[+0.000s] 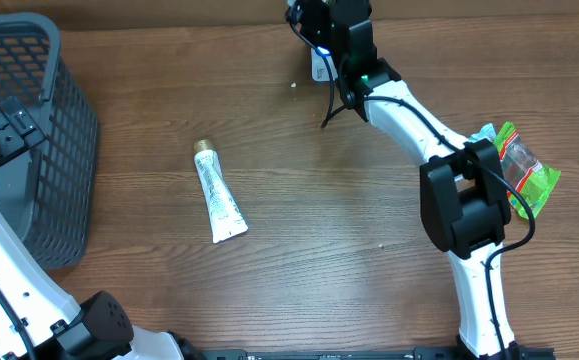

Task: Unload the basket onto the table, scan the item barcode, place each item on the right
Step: 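Hold the cup in front of the white scanner with right gripper, then carry the cup right and release it beside the Haribo bag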

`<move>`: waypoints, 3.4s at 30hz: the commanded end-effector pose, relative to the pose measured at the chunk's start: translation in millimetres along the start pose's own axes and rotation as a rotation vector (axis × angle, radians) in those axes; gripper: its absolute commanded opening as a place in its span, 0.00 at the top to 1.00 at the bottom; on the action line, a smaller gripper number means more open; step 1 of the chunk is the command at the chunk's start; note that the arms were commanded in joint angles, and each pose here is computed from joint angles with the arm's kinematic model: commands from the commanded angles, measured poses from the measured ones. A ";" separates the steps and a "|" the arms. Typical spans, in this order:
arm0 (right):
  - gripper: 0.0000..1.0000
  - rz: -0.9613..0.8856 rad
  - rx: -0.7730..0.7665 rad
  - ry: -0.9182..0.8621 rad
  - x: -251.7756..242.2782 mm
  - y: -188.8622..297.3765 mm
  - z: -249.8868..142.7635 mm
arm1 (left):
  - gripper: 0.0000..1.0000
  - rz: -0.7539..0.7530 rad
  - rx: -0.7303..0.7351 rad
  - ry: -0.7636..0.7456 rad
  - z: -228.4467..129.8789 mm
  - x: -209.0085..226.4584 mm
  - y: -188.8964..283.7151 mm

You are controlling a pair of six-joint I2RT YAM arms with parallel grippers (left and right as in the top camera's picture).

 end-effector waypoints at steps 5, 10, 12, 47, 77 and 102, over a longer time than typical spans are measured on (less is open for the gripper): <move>0.50 0.051 -0.044 -0.061 -2.9 -0.9 6.3 | 0.00 0.000 -0.026 0.000 2.6 -0.2 7.6; 0.50 0.056 0.008 -0.052 5.4 -10.7 -21.2 | 0.00 0.000 -0.027 0.000 2.6 -0.2 7.6; 0.50 0.049 0.014 -0.053 1.4 -12.0 -25.6 | 0.00 0.000 -0.026 0.000 2.5 -0.1 7.6; 0.56 0.461 0.309 -0.913 -31.2 178.4 90.1 | 0.00 0.000 -0.026 0.000 2.5 0.0 7.6; 0.40 -0.337 0.868 -1.511 -122.6 134.1 -323.4 | 0.00 0.000 -0.026 0.000 2.5 0.0 7.6; 0.00 0.312 0.620 -1.606 -139.0 199.4 -96.9 | 0.00 0.000 -0.026 0.000 2.5 0.0 7.6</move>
Point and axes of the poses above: each gripper's point midway between its finger pads, its own y axis back along the fingers, its own x axis along the line the jaws close on, z = x × y, the point moved 2 cm from there along y, back along the fingers, and after that the axes turned 12 degrees about -y, right-handed, at the moved point
